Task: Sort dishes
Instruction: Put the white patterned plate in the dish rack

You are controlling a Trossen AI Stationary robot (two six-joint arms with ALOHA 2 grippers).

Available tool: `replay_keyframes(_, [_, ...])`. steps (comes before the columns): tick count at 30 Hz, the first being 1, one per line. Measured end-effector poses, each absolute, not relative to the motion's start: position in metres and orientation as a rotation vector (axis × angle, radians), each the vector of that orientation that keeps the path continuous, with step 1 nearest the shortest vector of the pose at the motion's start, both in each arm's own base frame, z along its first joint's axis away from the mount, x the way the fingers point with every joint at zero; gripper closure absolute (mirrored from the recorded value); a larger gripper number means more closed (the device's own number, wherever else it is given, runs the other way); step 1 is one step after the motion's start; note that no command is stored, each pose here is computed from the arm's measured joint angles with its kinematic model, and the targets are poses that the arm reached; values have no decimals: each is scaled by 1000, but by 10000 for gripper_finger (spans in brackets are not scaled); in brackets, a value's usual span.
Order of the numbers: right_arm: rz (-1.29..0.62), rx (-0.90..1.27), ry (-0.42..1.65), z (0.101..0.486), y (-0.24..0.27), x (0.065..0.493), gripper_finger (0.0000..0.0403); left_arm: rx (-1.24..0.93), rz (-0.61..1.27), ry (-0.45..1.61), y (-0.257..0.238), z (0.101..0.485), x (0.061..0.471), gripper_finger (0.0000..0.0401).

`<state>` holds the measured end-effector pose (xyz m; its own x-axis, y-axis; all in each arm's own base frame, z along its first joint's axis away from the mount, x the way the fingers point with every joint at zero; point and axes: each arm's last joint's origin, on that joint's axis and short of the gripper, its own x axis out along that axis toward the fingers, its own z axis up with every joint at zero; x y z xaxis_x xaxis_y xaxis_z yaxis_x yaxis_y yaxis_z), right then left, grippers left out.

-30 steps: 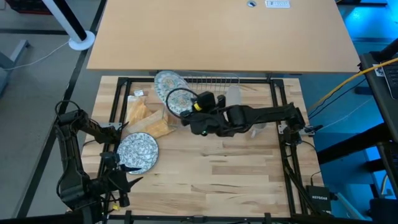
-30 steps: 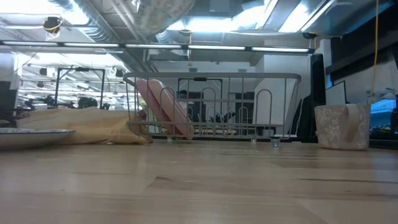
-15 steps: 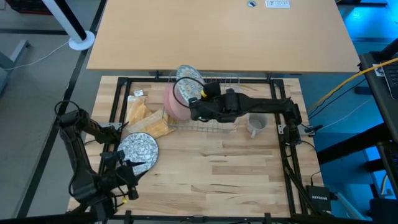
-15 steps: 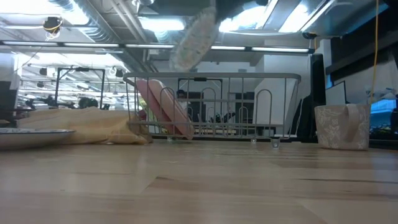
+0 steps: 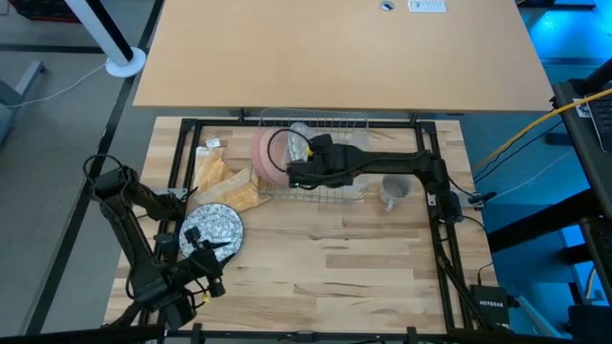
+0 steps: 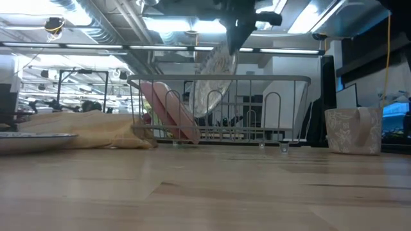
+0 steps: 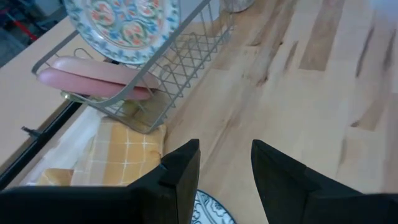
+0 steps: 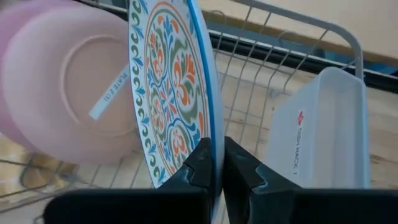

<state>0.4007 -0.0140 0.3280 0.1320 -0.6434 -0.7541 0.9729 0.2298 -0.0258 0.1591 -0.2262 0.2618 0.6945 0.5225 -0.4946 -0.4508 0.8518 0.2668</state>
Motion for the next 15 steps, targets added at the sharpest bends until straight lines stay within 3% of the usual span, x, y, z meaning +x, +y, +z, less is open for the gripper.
replay_keyframes(15, [-1338, 638, 677, 315, -15, 408, 386, 149, 549, 595, -224, 261, 161, 265])
